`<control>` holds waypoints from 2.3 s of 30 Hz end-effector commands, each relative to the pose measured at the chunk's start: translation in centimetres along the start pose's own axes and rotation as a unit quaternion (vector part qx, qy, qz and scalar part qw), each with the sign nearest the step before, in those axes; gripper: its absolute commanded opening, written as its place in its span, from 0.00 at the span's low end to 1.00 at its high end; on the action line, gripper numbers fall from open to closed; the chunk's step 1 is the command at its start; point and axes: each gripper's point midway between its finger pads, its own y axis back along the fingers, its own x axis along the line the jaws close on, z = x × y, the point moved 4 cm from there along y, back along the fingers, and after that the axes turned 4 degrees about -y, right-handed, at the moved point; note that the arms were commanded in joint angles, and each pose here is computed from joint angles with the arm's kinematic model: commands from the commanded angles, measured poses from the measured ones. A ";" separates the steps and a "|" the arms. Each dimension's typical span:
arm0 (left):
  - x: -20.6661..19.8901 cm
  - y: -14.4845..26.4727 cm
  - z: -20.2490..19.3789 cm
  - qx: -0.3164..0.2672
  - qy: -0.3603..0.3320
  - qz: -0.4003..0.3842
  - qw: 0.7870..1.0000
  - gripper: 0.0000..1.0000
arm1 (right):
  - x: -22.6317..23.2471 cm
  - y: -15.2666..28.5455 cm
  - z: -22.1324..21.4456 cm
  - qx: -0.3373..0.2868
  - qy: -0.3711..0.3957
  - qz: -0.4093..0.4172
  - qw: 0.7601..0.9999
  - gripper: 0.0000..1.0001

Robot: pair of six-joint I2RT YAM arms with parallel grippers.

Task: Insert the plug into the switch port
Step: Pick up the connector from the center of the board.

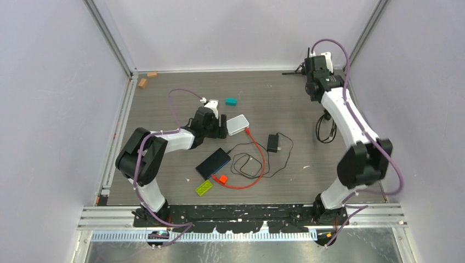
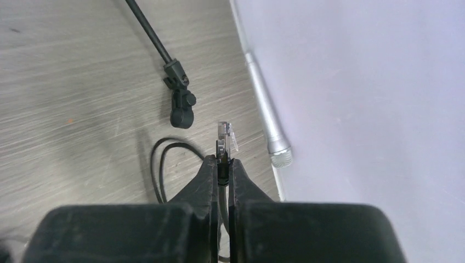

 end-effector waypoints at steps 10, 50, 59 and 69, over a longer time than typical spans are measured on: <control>-1.0 0.2 2.0 -0.032 -0.006 -0.024 0.999 0.72 | -2.7 19.8 -3.6 -0.164 -0.024 0.170 0.971 0.00; -11.5 6.4 4.9 -0.100 0.003 -0.376 0.921 0.68 | 14.4 27.9 -12.6 -0.339 0.101 0.662 0.661 0.01; -13.6 8.2 4.5 -0.109 -0.043 -0.422 0.899 0.68 | 15.0 30.4 -14.0 -0.366 0.127 0.667 0.636 0.00; -14.4 9.3 4.1 -0.124 -0.056 -0.458 0.878 0.67 | 15.5 32.3 -14.7 -0.417 0.138 0.609 0.661 0.01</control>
